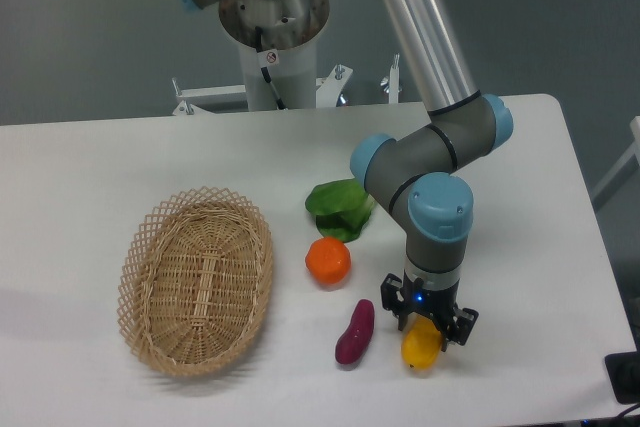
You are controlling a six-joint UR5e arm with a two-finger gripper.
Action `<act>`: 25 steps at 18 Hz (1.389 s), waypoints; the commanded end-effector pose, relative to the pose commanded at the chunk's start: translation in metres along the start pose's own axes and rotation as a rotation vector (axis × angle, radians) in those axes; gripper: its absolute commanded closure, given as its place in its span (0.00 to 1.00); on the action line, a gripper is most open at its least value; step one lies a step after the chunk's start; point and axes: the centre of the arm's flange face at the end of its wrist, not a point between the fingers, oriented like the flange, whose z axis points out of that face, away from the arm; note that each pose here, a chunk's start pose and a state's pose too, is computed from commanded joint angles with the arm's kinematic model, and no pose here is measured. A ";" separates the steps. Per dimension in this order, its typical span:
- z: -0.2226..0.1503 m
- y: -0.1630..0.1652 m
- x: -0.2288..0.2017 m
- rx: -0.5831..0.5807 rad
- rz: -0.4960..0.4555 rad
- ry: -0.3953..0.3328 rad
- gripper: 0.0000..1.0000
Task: Pick up the mango from the table
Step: 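Lift the grasped mango up off the table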
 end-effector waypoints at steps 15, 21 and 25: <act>-0.074 -0.013 -0.003 0.080 -0.057 -0.066 0.52; -0.158 -0.025 0.042 0.252 -0.140 -0.035 0.52; -0.202 -0.027 0.063 0.323 -0.186 -0.027 0.52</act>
